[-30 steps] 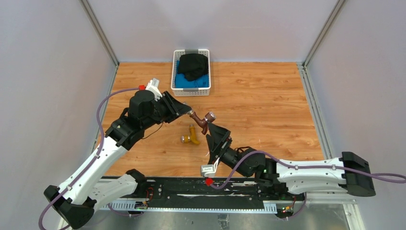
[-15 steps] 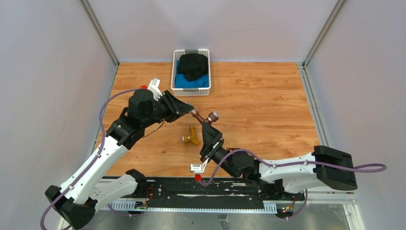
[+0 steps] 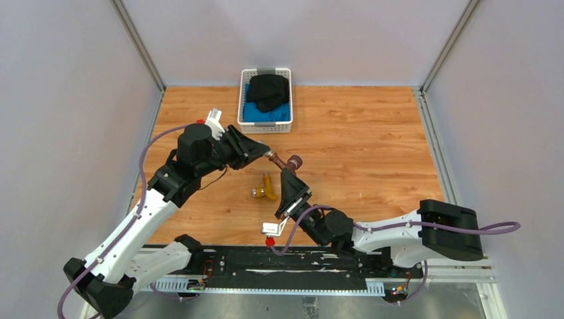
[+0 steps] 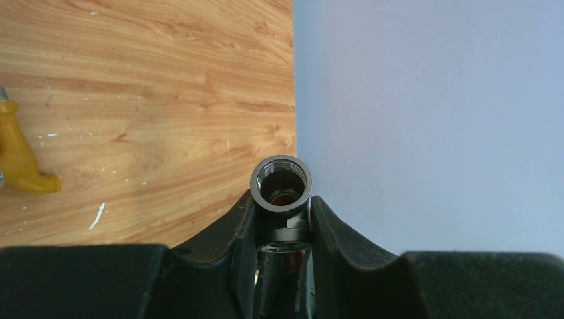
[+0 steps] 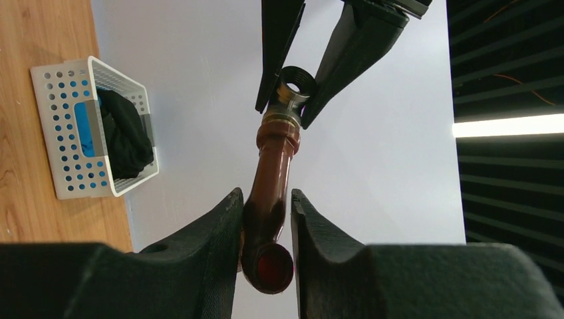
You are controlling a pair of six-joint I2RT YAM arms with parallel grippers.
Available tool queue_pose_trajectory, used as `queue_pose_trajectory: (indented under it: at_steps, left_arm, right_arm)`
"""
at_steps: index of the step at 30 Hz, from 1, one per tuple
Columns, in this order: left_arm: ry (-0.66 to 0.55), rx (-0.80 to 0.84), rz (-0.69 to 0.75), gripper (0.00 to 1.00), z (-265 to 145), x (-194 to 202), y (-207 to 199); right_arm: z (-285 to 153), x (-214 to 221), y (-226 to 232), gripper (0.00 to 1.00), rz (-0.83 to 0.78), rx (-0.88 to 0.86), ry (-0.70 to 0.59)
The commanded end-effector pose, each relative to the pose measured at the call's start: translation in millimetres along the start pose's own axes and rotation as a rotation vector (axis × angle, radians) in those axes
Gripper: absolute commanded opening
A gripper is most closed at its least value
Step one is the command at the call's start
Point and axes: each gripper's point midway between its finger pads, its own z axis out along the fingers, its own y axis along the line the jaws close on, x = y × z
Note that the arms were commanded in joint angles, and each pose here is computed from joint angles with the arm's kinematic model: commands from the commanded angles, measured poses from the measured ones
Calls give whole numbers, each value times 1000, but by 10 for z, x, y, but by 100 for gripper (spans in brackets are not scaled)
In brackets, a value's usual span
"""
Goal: Install the water faucets
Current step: Screw the water faucet onto the adaptor.
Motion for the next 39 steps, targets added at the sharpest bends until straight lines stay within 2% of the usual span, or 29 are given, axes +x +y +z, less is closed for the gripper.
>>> queue_pose_trajectory:
  at_steps: [1,5,8,11,12,13,15,18,20,28,30,35,39]
  left_arm:
    - [-4,47,6,0,-47,-12,-86]
    - [-11,54,17,0,-50,-20,-81]
    - [-13,84,29,0,-44,-12,-105]
    - [-12,110,20,0,-33,3,-115]
    - [-14,117,16,0,-28,7,-112]
    - [-16,121,15,0,-24,6,-111]
    - [-14,129,11,0,-18,11,-118]
    - [-9,132,10,0,-4,13,-127]
    - [-9,137,8,0,-2,10,-139]
    - [-8,145,5,0,-14,13,-159]
    - [-8,146,5,0,-20,14,-161]
    - [-8,153,7,0,-37,17,-176]
    - [-8,164,9,0,-51,16,-203]
  right_arm:
    - [-12,196,-123,28,72,80,74]
    - [-34,242,-238,1,256,138,80]
    - [-50,214,-270,0,447,126,58]
    - [-90,109,-184,0,627,-7,4]
    - [-106,78,-190,6,690,-39,-11]
    - [-126,53,-194,21,736,-67,-22]
    - [-161,36,-237,44,806,-78,-36]
    - [-194,84,-307,60,862,-43,-33]
    - [-188,116,-309,66,904,-41,-25]
    - [-132,95,-157,71,1031,-90,-25]
    - [-106,115,-125,69,1076,-100,-21]
    - [-30,127,-37,47,1134,-137,-17]
    - [34,136,25,43,1152,-146,-1]
